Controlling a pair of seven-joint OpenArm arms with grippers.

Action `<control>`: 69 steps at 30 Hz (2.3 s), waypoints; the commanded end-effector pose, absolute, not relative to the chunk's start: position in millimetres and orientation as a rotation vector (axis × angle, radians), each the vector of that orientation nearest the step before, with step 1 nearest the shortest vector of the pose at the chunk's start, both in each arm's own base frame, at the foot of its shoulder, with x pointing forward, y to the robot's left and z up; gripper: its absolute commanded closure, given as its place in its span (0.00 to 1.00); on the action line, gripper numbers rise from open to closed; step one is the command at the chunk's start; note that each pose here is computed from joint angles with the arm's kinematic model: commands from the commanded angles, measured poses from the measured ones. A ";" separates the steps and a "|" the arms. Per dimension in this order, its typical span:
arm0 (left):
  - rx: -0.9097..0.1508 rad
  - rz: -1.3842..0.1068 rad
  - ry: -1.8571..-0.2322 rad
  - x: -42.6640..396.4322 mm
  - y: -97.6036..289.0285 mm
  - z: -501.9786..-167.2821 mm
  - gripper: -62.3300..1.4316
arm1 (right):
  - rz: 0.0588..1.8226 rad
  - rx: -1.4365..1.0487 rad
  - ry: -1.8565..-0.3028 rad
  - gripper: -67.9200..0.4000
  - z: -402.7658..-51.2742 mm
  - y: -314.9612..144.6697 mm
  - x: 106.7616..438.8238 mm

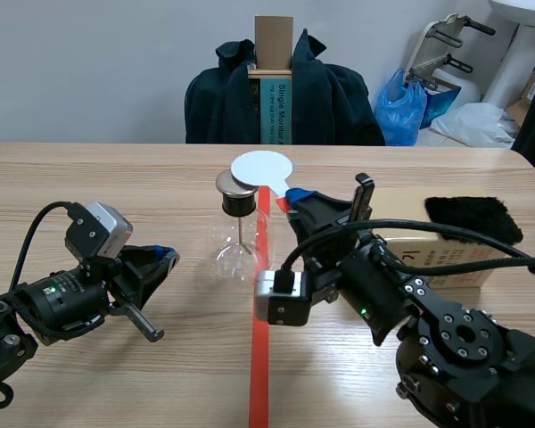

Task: Do the electroscope experiment.
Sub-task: 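Move the plate toward and away from the electroscope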

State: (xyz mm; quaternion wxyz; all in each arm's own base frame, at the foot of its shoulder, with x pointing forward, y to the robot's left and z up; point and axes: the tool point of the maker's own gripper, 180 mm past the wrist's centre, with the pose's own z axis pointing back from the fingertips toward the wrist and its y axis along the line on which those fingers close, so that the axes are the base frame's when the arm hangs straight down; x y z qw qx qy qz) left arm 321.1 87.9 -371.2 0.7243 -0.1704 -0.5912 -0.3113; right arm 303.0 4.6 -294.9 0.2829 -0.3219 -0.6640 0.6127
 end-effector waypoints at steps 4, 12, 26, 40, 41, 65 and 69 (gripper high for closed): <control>-0.387 -0.693 -1.342 324.8 84.5 -360.1 0.93 | 1.663 -0.860 -1.847 0.98 -283.1 10.1 302.7; -0.389 -0.694 -1.345 324.7 84.1 -359.6 0.93 | 1.699 -0.825 -1.881 0.98 -283.5 16.6 296.4; -0.388 -0.694 -1.345 324.7 84.3 -359.6 0.93 | 1.704 -0.821 -1.885 0.98 -283.5 17.4 295.7; -0.388 -0.694 -1.345 324.7 84.3 -359.6 0.93 | 1.576 -0.938 -1.767 0.98 -282.2 -6.7 316.2; -0.388 -0.694 -1.345 324.7 84.3 -359.6 0.93 | 1.561 -0.950 -1.753 0.98 -282.1 -9.6 318.2; -0.388 -0.694 -1.345 324.7 84.3 -359.7 0.93 | 1.387 -1.087 -1.587 0.98 -281.7 -47.4 337.9; -0.388 -0.694 -1.345 324.7 84.3 -359.7 0.93 | 1.442 -1.047 -1.640 0.98 -281.7 -35.1 332.7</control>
